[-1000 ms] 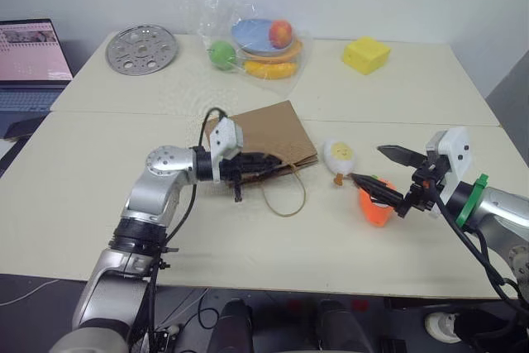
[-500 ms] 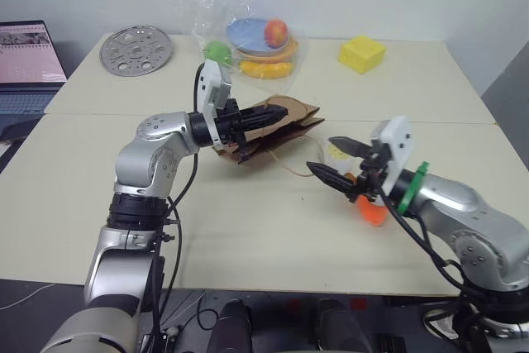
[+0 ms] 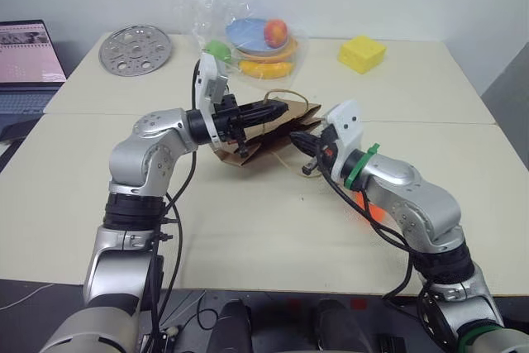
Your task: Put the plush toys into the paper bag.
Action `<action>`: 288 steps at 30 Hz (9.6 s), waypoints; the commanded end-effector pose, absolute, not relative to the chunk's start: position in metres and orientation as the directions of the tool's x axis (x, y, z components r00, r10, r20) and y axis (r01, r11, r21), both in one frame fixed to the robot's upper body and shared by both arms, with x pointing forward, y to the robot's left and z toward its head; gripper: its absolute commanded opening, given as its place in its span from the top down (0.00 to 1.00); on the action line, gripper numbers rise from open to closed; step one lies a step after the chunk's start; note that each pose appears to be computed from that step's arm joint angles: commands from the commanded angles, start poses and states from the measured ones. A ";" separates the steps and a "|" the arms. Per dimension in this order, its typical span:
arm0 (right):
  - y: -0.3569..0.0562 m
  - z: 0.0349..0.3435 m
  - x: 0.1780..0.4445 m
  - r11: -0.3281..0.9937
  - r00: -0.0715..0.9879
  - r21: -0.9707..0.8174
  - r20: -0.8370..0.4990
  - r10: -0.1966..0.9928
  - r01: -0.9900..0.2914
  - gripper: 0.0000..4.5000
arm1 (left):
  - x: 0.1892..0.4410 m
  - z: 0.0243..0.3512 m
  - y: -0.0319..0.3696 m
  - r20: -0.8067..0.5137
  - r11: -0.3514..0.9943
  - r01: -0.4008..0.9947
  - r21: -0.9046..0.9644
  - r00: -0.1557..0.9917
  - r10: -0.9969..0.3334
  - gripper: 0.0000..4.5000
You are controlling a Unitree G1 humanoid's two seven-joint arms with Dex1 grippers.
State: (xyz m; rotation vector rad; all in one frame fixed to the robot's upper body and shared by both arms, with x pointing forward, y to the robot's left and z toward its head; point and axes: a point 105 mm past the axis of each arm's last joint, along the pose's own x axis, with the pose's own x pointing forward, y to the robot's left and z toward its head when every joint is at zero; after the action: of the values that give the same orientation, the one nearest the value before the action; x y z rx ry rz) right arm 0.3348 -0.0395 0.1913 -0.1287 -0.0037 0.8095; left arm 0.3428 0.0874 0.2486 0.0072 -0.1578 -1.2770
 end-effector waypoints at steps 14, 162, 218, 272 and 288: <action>0.014 0.129 0.358 0.638 0.655 -0.152 -0.170 0.736 -0.755 1.00 | 0.339 0.307 0.100 0.293 0.330 0.937 0.111 0.286 -0.912 1.00; -0.024 0.251 0.319 0.523 0.527 -0.107 -0.010 0.850 -0.846 0.06 | 0.333 0.302 0.112 0.203 0.194 0.974 0.114 0.168 -0.965 1.00; -0.163 0.145 0.344 0.931 0.945 -0.163 -0.049 0.322 -0.326 1.00 | 0.334 0.303 0.117 0.186 0.216 0.968 0.124 0.191 -0.964 1.00; -0.003 0.228 0.380 0.544 0.587 -0.321 -0.051 0.808 -0.776 0.06 | 0.333 0.301 0.114 0.181 0.207 0.970 0.131 0.182 -0.967 1.00; -0.137 0.203 0.352 0.849 0.839 0.045 -0.136 0.527 -0.526 0.01 | 0.334 0.299 0.114 0.194 0.214 0.969 0.126 0.187 -0.963 1.00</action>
State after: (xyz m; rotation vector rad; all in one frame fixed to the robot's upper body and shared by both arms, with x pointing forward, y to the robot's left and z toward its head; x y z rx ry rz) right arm 0.3574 -0.1306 0.1993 -0.0300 0.1440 0.5811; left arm 0.3392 0.1137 0.2894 -0.0483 -0.2038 -1.3503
